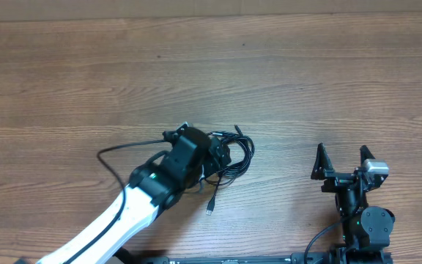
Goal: Untangle cables
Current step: 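Reach the left gripper to the black cable bundle and grasp it, then lift the cable bundle with the left gripper and pull it toward the robot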
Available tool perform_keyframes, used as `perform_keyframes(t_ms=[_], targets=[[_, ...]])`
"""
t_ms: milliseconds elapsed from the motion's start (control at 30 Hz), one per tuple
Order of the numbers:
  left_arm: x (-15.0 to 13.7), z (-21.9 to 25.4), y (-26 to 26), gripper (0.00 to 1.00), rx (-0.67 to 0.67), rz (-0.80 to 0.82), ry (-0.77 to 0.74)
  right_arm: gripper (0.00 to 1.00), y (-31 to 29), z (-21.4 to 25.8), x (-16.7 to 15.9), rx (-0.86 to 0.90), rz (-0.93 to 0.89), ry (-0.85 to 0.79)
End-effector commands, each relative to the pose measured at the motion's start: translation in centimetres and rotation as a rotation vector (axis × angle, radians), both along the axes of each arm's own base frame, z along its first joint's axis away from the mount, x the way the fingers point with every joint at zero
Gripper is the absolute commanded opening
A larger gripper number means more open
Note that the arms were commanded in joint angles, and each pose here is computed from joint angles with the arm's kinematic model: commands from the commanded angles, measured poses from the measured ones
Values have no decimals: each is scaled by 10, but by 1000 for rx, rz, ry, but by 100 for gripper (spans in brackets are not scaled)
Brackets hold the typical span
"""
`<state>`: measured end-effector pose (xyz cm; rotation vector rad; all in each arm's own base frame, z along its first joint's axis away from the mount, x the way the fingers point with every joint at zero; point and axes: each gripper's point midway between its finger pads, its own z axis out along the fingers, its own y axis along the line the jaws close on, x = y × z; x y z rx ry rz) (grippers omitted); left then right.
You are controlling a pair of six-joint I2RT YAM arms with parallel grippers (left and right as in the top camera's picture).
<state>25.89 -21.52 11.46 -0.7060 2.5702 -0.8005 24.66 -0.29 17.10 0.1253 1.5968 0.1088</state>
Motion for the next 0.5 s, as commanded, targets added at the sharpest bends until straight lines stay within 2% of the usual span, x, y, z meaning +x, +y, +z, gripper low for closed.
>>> perform_keyframes(t_ms=[0,33,100,133,267,333,467], targets=[[11,-16,-14,86,-148,246,159,100,-4,-3,0,3,-19,3],[13,-20,-22,87,-181,254,183,100,-4,-3,0,3,-19,3],[16,-27,-34,96,-236,277,226,100,-4,-3,0,3,-19,3],[14,-35,-45,100,-288,316,296,100,-4,-3,0,3,-19,3],[0,-57,-57,100,-336,419,472,100,-4,-3,0,3,-19,3],[-15,-75,-65,100,-353,494,614,100,-4,-3,0,3,-19,3],[-19,-90,-72,99,-345,495,654,100,-4,-3,0,3,-19,3]])
